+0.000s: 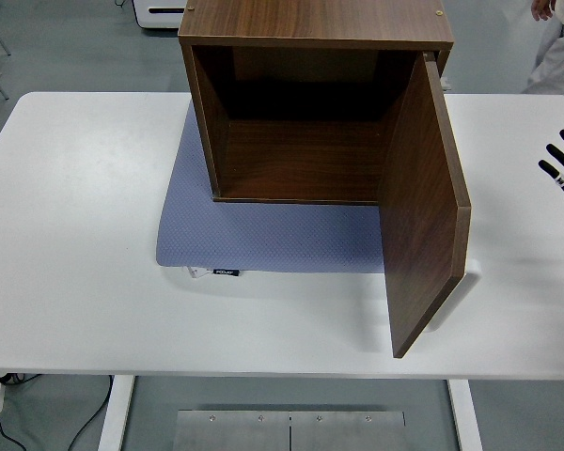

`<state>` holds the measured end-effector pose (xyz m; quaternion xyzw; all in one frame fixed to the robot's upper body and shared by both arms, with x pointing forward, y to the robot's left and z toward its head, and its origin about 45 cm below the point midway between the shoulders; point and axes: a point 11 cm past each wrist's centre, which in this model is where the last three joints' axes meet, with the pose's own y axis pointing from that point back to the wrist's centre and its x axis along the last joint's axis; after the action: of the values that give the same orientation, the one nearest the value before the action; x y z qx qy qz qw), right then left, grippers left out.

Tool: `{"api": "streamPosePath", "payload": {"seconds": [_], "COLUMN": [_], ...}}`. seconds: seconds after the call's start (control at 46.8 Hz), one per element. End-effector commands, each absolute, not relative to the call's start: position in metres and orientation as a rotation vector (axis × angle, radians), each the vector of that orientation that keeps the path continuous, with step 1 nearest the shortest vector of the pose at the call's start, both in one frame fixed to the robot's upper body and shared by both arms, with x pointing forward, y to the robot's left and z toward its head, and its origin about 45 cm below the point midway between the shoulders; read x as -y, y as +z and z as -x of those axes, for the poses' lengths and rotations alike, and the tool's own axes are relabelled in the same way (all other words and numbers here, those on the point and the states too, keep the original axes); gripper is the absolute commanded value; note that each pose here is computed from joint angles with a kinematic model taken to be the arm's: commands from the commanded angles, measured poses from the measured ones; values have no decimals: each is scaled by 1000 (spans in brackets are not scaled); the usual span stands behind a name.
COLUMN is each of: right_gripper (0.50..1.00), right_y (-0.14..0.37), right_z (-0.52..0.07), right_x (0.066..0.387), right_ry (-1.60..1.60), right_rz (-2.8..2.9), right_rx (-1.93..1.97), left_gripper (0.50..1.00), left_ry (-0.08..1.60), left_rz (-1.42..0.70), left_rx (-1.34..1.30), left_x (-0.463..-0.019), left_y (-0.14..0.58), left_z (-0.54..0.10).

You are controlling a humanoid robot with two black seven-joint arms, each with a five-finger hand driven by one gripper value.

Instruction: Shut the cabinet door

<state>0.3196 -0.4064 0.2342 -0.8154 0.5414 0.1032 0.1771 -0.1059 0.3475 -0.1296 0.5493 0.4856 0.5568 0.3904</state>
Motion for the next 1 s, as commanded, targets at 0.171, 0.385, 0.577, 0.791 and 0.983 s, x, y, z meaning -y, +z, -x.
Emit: {"api": "streamPosePath", "payload": {"seconds": [0.171, 0.385, 0.577, 0.791, 0.983], "right_gripper": [1000, 1000, 1000, 1000, 1000], "right_y": [234, 243, 246, 238, 231], "right_z": [-305, -296, -284, -272, -261], "right_x": [406, 403, 397, 393, 388], "right_ry": [323, 312, 322, 347, 376], "right_rz": [2366, 2405, 2432, 2471, 2496], "right_rx": [-1472, -1440, -1412, -1408, -1396], "left_gripper": [1000, 1000, 1000, 1000, 1000], "left_ry": [1415, 1415, 1415, 1415, 1415], "left_rz": [-1395, -1395, -1395, -1396, -1396], "left_rx": [-1233, -1233, -1233, -1235, -1235], "left_x": [-348, -348, -348, -348, -348], "left_y": [-130, -130, -130, -130, -130], "left_z": [106, 106, 106, 106, 106]}}
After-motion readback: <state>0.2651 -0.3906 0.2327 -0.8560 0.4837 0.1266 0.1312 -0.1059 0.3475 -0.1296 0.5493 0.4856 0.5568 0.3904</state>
